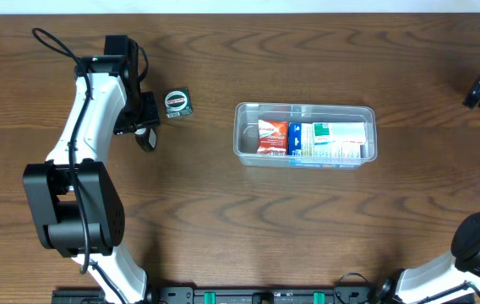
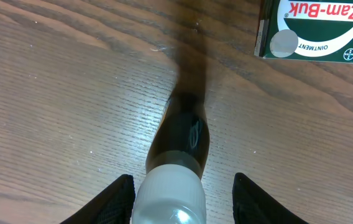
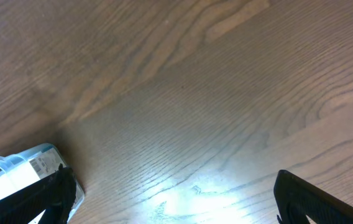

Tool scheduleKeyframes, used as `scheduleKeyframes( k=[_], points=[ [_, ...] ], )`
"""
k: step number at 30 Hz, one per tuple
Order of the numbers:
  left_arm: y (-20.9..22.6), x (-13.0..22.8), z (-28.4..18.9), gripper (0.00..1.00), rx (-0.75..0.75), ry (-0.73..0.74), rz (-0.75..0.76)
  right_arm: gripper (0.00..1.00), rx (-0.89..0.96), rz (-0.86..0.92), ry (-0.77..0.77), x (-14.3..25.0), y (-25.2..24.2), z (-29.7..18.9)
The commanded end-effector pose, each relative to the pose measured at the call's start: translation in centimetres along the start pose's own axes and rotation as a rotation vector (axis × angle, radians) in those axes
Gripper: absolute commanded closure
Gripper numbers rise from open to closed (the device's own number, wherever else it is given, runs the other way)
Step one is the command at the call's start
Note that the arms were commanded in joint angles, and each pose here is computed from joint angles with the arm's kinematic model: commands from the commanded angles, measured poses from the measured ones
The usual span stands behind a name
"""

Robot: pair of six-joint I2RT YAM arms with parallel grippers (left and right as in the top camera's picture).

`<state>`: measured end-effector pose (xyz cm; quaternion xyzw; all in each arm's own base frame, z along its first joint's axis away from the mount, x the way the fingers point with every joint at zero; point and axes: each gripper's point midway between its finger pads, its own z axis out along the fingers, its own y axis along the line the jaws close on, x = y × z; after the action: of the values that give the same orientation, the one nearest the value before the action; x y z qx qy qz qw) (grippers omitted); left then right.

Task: Pack container
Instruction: 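Lower left gripper around the bottle's white cap and grasp it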

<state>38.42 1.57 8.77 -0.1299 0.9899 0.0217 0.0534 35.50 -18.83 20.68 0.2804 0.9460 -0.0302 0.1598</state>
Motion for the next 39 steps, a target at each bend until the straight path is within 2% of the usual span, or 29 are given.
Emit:
scheduleKeyframes(
  k=[1, 11, 13, 16, 23, 32, 34, 39],
  points=[
    [0.4, 0.3, 0.6, 0.49, -0.020, 0.020, 0.010, 0.01, -0.005, 0.015, -0.028, -0.4, 0.0, -0.9],
    [0.4, 0.4, 1.0, 0.48, -0.023, 0.031, 0.011, 0.01, -0.005, 0.015, -0.028, -0.4, 0.0, -0.9],
    [0.4, 0.4, 1.0, 0.53, -0.023, 0.031, 0.011, 0.01, -0.005, 0.015, -0.028, -0.4, 0.0, -0.9],
    [0.4, 0.4, 1.0, 0.56, -0.023, 0.031, 0.011, 0.01, -0.005, 0.015, -0.028, -0.4, 0.0, -0.9],
    [0.4, 0.4, 1.0, 0.77, -0.023, 0.032, 0.010, 0.01, -0.005, 0.015, -0.028, -0.4, 0.0, -0.9],
    [0.4, 0.3, 0.9, 0.81, -0.022, 0.029, 0.010, 0.01, -0.005, 0.015, -0.028, -0.4, 0.0, -0.9],
    [0.4, 0.3, 0.6, 0.85, -0.019, 0.021, 0.009, 0.01, -0.005, 0.015, -0.028, -0.4, 0.0, -0.9],
    [0.2, -0.2, -1.0, 0.86, -0.001, -0.024, -0.014, 0.01, -0.005, 0.015, -0.028, -0.4, 0.0, -0.9]
  ],
)
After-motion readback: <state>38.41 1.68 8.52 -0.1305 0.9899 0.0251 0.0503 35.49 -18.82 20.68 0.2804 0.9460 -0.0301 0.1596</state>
